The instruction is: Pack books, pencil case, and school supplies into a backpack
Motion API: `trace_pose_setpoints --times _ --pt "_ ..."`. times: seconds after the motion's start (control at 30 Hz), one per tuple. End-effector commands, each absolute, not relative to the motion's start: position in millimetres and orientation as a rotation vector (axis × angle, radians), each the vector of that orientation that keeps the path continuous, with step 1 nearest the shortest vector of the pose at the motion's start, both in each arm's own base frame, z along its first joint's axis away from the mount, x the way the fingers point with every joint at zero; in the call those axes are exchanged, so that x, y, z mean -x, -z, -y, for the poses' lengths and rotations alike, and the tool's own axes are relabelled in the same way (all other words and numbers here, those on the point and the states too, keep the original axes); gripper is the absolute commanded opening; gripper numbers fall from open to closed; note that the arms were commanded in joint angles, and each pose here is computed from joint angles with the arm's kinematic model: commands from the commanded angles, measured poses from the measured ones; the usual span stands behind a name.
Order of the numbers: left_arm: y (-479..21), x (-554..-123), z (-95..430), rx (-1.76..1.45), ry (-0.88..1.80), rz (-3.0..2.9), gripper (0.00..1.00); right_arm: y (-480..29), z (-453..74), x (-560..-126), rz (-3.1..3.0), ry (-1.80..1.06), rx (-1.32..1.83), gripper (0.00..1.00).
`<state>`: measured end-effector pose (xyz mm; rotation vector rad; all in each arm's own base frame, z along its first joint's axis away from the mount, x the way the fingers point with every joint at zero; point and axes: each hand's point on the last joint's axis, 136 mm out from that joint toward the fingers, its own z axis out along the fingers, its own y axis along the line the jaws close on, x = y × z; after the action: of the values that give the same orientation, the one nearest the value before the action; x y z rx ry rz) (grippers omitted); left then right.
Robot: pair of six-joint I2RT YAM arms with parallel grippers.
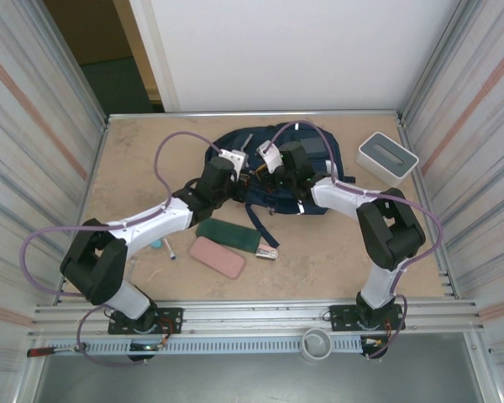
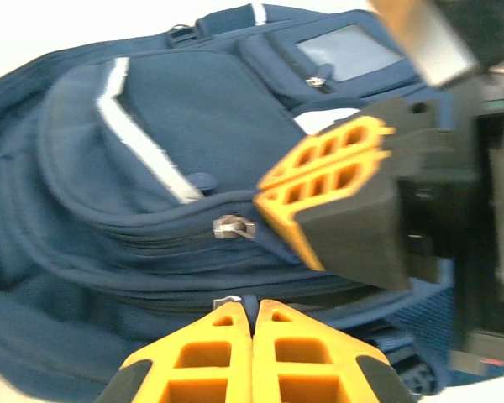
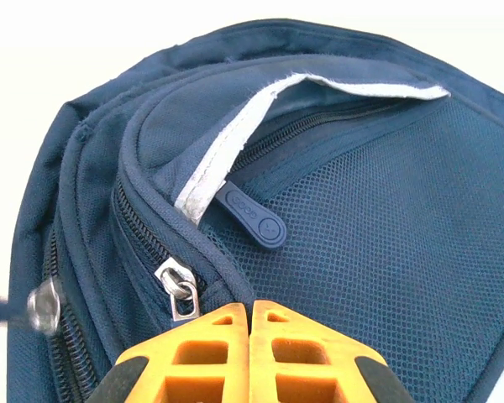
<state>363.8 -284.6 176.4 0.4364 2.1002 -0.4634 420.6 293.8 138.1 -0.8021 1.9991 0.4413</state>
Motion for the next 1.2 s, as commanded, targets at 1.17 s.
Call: trace_pose_setpoints --times 1.17 --pt "-194.9 -434.1 184.4 -0.270 0.210 -2.066 0.00 -157.6 -259.9 -396.7 -1.821 -0.495 1.095 0.00"
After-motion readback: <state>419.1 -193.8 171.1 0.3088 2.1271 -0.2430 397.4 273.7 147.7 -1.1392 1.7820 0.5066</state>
